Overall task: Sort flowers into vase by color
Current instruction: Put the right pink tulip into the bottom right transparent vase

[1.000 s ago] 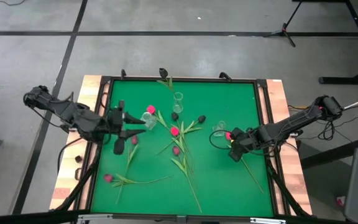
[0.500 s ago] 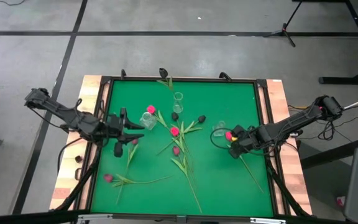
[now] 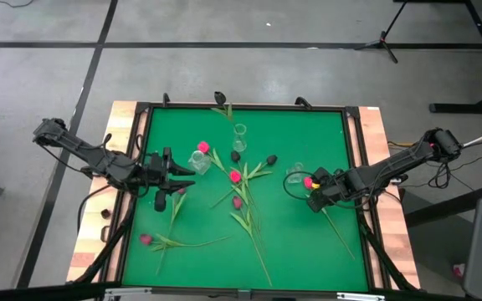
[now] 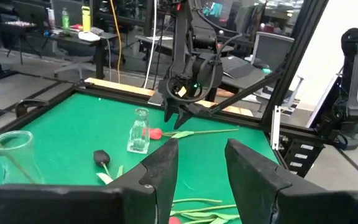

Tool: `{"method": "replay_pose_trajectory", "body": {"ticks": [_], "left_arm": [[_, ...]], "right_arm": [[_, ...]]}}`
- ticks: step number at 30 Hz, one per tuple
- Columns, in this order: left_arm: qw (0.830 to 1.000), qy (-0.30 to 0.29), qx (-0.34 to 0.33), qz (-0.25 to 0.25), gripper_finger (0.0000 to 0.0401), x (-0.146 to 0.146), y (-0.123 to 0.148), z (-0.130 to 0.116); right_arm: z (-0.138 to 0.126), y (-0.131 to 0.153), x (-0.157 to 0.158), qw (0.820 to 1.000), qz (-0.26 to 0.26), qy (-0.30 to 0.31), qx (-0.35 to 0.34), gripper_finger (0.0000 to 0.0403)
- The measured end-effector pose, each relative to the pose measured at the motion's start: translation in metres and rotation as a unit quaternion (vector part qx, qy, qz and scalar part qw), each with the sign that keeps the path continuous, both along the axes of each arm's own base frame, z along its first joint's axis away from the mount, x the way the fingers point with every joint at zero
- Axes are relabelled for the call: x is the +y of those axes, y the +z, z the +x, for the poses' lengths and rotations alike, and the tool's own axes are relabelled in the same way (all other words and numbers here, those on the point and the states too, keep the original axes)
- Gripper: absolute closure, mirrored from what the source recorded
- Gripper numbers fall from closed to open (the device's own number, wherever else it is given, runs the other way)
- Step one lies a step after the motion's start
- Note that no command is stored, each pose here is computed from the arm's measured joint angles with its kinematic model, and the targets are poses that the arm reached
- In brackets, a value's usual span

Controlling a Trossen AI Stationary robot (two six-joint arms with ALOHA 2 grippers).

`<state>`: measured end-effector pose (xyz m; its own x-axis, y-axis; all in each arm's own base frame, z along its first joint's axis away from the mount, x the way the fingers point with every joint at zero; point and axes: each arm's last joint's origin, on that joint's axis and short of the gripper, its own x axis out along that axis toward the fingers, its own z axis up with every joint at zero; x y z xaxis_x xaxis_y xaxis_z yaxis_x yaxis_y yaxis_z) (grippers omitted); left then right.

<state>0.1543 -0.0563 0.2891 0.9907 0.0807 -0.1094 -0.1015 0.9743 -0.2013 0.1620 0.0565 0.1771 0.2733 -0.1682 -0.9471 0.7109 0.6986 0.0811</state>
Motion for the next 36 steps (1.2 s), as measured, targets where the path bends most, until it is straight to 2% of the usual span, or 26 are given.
{"method": "replay_pose_trajectory", "body": {"ticks": [14,19,26,36], "left_arm": [[1.000,0.011,-0.002,-0.010,0.0270,0.0007,0.0001,-0.0002],[0.999,0.014,-0.004,-0.032,0.0270,0.0007,0.0001,-0.0002],[0.999,0.014,-0.003,-0.031,0.0270,0.0006,0.0001,-0.0002],[1.000,0.012,0.000,-0.017,0.0270,0.0006,-0.0004,-0.0002]], "right_arm": [[-0.0003,-0.0002,0.0002,0.999,0.013,-0.032,-0.003,0.0178],[-0.0006,-0.0004,0.0009,0.999,0.025,-0.030,0.002,0.0178],[-0.0007,-0.0005,0.0010,0.998,0.034,-0.051,0.001,0.0178],[0.0056,-0.0076,0.0042,0.998,0.042,-0.051,0.010,0.0178]]}}
